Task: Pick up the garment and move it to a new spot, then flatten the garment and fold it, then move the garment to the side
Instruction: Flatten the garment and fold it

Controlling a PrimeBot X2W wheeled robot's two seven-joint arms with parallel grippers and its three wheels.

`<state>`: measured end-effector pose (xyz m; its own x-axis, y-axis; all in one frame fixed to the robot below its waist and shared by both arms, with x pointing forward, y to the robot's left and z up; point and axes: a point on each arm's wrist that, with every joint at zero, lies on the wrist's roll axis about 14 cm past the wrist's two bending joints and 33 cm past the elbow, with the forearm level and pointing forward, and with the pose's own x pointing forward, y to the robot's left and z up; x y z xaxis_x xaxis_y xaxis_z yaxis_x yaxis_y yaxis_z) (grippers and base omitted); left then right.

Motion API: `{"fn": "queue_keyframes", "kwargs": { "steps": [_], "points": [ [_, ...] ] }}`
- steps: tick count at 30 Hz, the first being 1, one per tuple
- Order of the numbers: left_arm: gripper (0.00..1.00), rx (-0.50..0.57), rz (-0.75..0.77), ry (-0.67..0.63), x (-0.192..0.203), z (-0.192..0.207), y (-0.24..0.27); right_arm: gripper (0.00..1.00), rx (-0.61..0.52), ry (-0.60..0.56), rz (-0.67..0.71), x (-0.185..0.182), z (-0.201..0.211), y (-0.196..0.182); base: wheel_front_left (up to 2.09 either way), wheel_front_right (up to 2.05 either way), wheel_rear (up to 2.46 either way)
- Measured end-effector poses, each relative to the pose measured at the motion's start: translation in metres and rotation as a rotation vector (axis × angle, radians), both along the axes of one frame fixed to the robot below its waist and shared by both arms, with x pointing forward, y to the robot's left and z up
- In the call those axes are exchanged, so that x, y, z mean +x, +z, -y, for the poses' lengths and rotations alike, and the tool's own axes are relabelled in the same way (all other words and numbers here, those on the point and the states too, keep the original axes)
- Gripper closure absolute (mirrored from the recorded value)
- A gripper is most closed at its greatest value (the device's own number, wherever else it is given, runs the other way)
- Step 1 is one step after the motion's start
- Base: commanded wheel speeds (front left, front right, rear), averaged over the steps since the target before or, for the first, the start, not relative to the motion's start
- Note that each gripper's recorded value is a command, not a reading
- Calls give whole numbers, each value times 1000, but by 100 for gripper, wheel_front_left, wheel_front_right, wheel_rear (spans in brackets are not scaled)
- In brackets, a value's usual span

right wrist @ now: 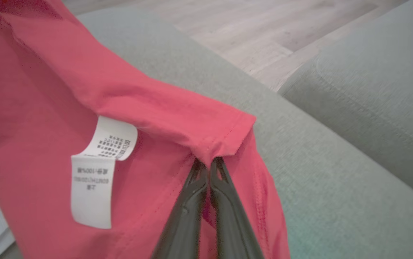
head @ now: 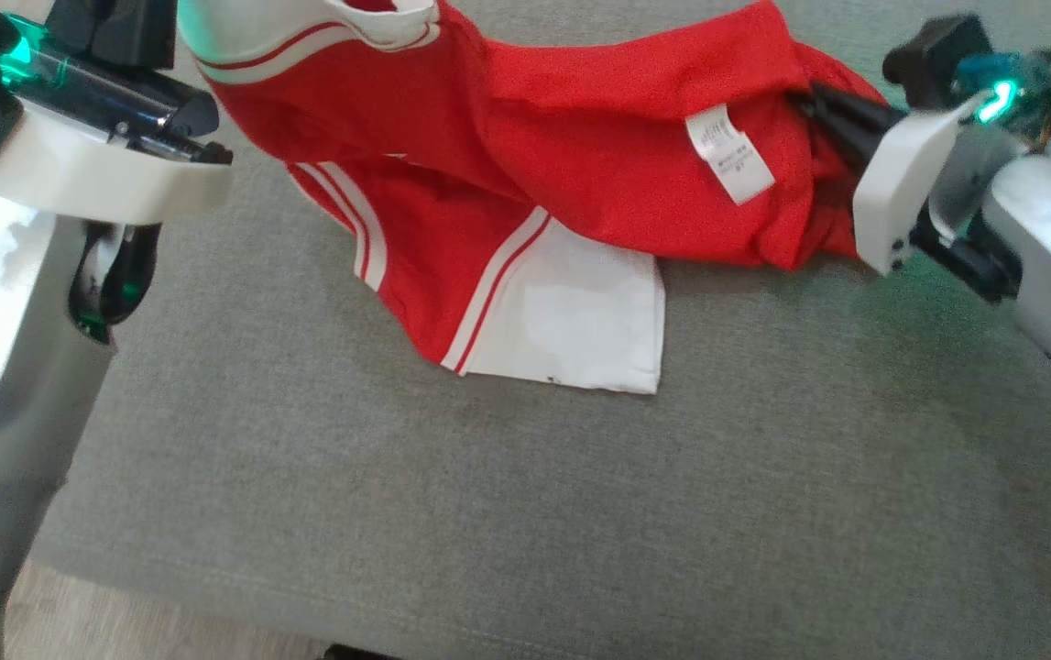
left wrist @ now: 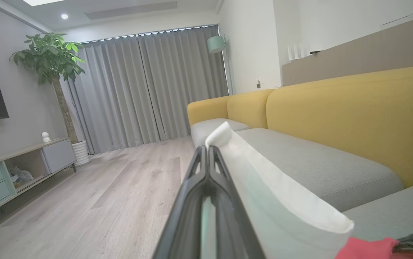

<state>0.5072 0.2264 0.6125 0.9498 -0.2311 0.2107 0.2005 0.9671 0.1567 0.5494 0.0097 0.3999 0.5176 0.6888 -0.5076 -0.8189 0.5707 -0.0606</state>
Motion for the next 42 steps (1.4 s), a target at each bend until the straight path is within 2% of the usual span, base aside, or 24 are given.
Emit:
{"fn": "queue_keyframes", "kwargs": {
  "steps": [6, 12, 13, 18, 21, 23, 25, 29, 31, 33, 38, 42],
  "points": [
    [100, 2, 51, -18, 6, 4, 17, 100, 74, -57, 140, 23, 16, 47, 0, 0, 0],
    [100, -28, 163, -66, 12, 16, 61, 100, 137, -174, 325, 52, 64, 120, 0, 0, 0],
    [100, -28, 163, -66, 12, 16, 61, 100, 137, -174, 325, 52, 64, 120, 0, 0, 0],
    [100, -77, 281, -161, 8, 42, 103, 100, 136, -311, 511, 67, 136, 195, 0, 0, 0],
    [100, -111, 322, -238, 2, 63, 118, 100, 131, -352, 562, 57, 167, 218, 0, 0, 0],
    [100, -123, 321, -278, -2, 74, 116, 100, 113, -358, 560, 45, 182, 217, 0, 0, 0],
    [100, -124, 275, -305, -5, 81, 97, 100, 84, -362, 529, 30, 197, 200, 0, 0, 0],
    [100, -139, 91, -322, -17, 89, 25, 100, 83, -404, 397, -9, 219, 145, 0, 0, 0],
    [100, -149, 49, -322, -26, 90, 9, 100, 111, -435, 383, -22, 226, 140, 0, 0, 0],
    [100, -143, 81, -333, -32, 91, 21, 100, 138, -451, 441, -27, 233, 159, 0, 0, 0],
    [100, -77, 290, -374, -53, 93, 98, 100, 189, -433, 686, -41, 239, 248, 0, 0, 0],
    [100, -16, 432, -405, -77, 101, 160, 100, 166, -417, 819, -64, 241, 307, 0, 0, 0]
  ]
}}
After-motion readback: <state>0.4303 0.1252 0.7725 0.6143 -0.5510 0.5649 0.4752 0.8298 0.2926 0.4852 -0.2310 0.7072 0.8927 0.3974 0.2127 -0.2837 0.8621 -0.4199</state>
